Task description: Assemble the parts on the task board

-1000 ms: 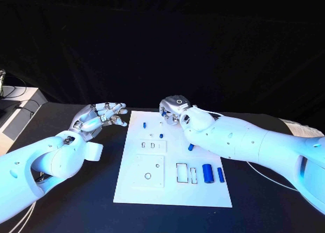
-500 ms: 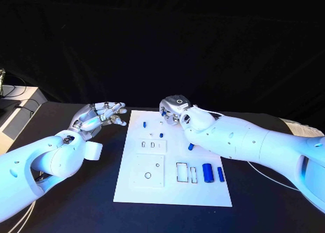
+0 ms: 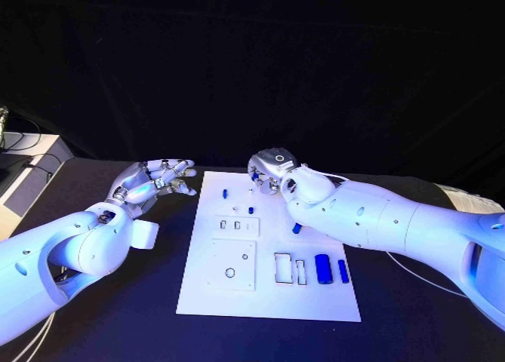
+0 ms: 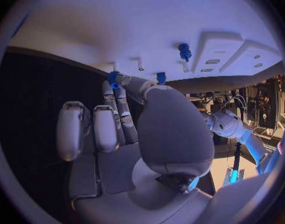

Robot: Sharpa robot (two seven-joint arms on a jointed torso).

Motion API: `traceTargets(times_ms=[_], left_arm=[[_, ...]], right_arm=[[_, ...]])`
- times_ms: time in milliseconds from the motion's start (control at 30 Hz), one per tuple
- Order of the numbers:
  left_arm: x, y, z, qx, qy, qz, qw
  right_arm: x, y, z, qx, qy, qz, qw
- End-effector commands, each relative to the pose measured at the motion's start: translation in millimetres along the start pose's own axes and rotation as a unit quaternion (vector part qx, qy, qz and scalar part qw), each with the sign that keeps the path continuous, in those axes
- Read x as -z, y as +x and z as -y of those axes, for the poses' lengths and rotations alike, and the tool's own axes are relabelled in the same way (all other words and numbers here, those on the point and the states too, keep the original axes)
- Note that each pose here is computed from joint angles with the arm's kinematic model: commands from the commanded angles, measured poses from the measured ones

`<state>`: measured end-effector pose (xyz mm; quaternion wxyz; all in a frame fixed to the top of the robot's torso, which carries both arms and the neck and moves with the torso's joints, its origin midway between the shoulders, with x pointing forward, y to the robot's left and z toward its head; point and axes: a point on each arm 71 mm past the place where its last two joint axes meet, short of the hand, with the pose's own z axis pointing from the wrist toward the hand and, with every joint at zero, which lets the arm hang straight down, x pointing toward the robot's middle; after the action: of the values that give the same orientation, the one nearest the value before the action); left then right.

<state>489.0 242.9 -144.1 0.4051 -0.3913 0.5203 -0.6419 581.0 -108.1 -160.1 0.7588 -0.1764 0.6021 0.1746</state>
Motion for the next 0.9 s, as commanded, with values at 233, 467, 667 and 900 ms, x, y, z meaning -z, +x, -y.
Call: traceTargets(times_ms=[233, 467, 667, 900], left_arm=[[-0.4, 1.3, 1.2, 0.001, 0.004, -0.007, 1.0], [-0.3, 0.5, 1.1, 0.001, 0.004, -0.006, 1.0], [-0.3, -0.2, 1.0, 0.001, 0.004, -0.006, 1.0], [-0.3, -0.7, 0.9, 0.0, 0.004, -0.005, 1.0]], right_arm=[[3.2, 6.9, 0.6, 0.009, 0.002, -0.018, 1.0], [4.3, 6.3, 1.0, 0.01, 0.003, -0.016, 1.0], [5.7, 4.3, -0.9, 0.008, 0.0, -0.006, 1.0], [7.2, 2.7, -1.2, 0.007, -0.002, 0.002, 1.0]])
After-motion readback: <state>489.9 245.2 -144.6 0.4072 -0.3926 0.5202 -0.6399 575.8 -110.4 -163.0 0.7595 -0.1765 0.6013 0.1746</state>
